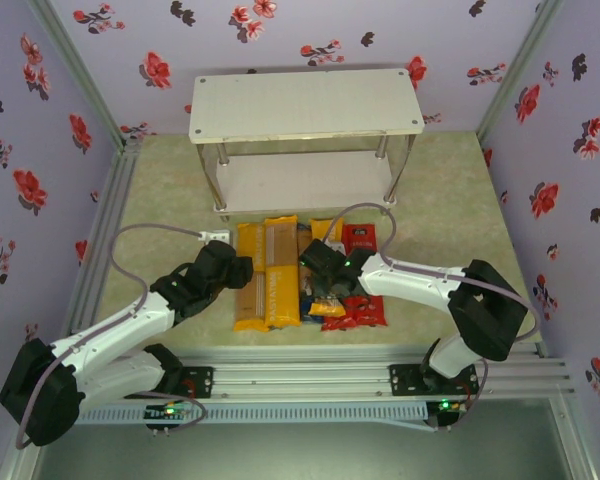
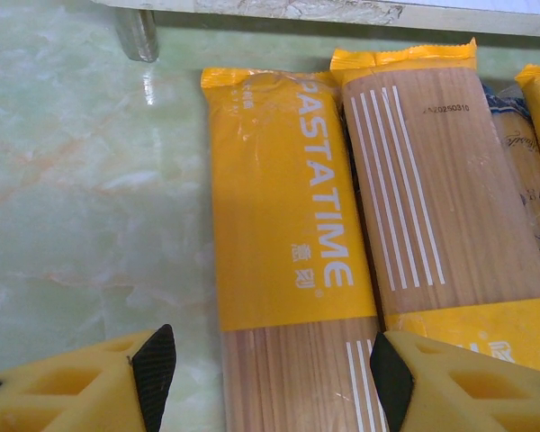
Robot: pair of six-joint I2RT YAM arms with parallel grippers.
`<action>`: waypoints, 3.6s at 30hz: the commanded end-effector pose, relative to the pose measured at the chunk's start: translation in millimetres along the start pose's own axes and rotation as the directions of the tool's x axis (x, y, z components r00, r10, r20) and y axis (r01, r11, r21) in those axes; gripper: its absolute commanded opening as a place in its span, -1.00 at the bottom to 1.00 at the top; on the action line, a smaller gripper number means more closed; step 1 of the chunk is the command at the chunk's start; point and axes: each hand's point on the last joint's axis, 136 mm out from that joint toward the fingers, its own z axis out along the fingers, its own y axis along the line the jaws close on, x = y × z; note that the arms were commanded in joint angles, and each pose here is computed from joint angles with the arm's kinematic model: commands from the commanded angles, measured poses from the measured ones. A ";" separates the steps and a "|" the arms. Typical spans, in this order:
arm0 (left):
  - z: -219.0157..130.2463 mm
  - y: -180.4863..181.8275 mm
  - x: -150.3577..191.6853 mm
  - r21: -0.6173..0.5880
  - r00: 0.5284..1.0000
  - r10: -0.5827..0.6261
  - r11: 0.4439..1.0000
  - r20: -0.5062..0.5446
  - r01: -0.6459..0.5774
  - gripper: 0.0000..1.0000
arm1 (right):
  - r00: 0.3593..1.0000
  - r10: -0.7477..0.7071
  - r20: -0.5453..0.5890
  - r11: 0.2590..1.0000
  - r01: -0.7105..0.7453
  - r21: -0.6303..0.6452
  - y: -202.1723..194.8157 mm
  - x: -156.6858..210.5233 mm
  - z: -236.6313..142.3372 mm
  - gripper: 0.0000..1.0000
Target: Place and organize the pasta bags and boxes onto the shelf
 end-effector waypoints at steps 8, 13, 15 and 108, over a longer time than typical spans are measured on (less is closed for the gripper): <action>-0.8 -3.2 -8.4 0.022 0.999 0.007 1.000 0.032 -0.007 0.19 | 0.991 -0.039 0.128 0.999 0.037 0.020 -5.6 -29.2 -37.5 -1.00; -1.0 -7.0 -14.4 0.032 0.999 0.011 0.999 0.046 -0.013 0.16 | 0.976 -0.058 0.212 0.998 0.054 0.022 -10.1 -44.5 -59.6 -1.00; -0.1 -7.8 -15.5 0.032 0.999 0.012 0.999 0.048 -0.014 0.16 | 0.971 -0.061 0.233 0.998 0.058 0.019 -11.8 -49.4 -66.1 -1.00; 7.2 -17.1 -6.1 0.067 0.998 0.026 0.997 -0.052 -0.023 0.48 | 0.925 -0.034 0.378 0.981 -0.041 0.187 -116.7 -272.3 -15.0 0.83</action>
